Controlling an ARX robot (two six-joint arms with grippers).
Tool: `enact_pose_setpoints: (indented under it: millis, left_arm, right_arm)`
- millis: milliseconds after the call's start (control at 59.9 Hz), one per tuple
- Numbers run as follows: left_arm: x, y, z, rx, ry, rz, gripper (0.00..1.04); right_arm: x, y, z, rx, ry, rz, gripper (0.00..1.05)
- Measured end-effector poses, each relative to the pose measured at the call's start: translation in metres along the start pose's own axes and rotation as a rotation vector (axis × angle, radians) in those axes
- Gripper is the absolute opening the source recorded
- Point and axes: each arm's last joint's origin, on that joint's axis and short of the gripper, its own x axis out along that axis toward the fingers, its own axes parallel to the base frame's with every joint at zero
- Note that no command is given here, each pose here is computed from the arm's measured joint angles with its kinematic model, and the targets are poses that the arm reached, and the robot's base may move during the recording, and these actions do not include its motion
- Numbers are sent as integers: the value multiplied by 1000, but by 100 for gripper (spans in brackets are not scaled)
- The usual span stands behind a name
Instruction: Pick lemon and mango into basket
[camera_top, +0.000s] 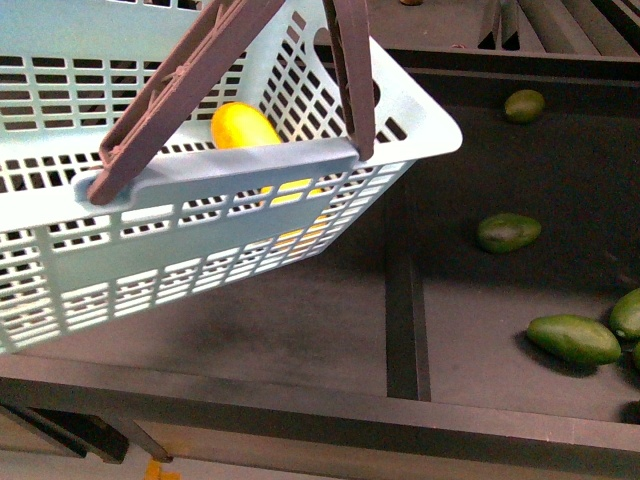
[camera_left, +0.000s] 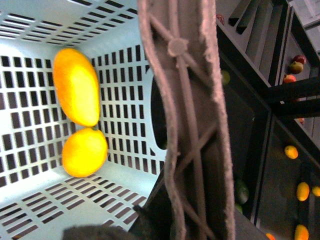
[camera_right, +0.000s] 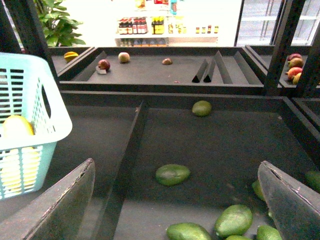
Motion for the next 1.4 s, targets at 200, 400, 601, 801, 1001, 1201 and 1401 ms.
enact_pose_setpoints:
  millis: [200, 400, 601, 801, 1001, 1201, 1401]
  left_arm:
    - [0, -1, -2, -3, 23, -16, 5]
    - [28, -2, -4, -296, -453, -115, 5]
    - [80, 14, 37, -455, -554, -78, 5]
    - [160, 31, 48, -510, -480, -12, 5]
    - [217, 43, 50, -559, -435, 30, 5]
    - [236, 58, 66, -664, -547, 90, 5]
    - [242, 81, 66, -716, -634, 229, 5]
  right_arm:
    - [0, 0, 0, 0, 0, 0, 96]
    - [0, 0, 0, 0, 0, -3, 96]
    - [0, 0, 0, 0, 0, -5, 96]
    - [0, 0, 0, 0, 0, -4, 96]
    - [0, 0, 0, 0, 0, -4, 96]
    - [0, 0, 0, 0, 0, -4, 96]
    - [0, 0, 0, 0, 0, -4, 96]
